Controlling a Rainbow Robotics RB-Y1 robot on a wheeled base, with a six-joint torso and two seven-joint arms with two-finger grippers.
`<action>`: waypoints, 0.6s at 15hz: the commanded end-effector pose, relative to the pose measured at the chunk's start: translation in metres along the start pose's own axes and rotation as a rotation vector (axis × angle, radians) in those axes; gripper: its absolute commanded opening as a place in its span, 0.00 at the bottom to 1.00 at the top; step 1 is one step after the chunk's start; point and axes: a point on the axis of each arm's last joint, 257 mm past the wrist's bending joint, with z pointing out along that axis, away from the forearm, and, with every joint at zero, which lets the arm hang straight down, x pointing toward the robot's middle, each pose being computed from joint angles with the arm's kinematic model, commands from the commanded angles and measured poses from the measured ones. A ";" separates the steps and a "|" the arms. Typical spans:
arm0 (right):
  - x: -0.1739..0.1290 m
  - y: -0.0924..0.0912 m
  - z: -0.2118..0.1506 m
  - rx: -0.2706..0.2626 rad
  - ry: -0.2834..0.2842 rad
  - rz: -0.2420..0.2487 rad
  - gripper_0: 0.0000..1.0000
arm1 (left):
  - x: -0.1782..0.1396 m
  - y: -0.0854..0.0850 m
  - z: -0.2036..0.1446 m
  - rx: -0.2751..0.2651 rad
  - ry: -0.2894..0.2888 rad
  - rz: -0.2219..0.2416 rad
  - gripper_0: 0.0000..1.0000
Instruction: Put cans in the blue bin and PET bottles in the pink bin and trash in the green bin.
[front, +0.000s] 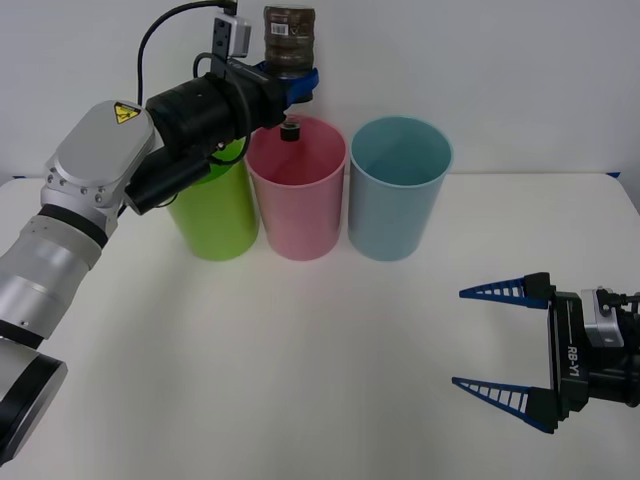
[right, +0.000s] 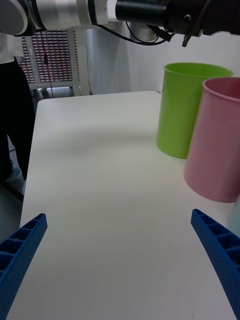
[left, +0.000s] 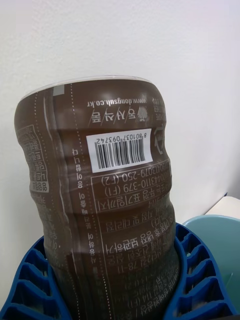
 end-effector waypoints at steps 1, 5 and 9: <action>0.000 0.000 0.000 0.000 0.000 0.000 1.00 | 0.002 0.000 0.000 0.000 0.003 0.001 0.00; 0.000 0.000 0.000 0.000 0.000 0.000 1.00 | 0.004 0.001 -0.001 -0.005 0.007 0.016 0.88; 0.000 0.000 0.000 0.000 0.000 0.000 1.00 | 0.002 0.002 -0.001 -0.006 0.005 0.015 0.95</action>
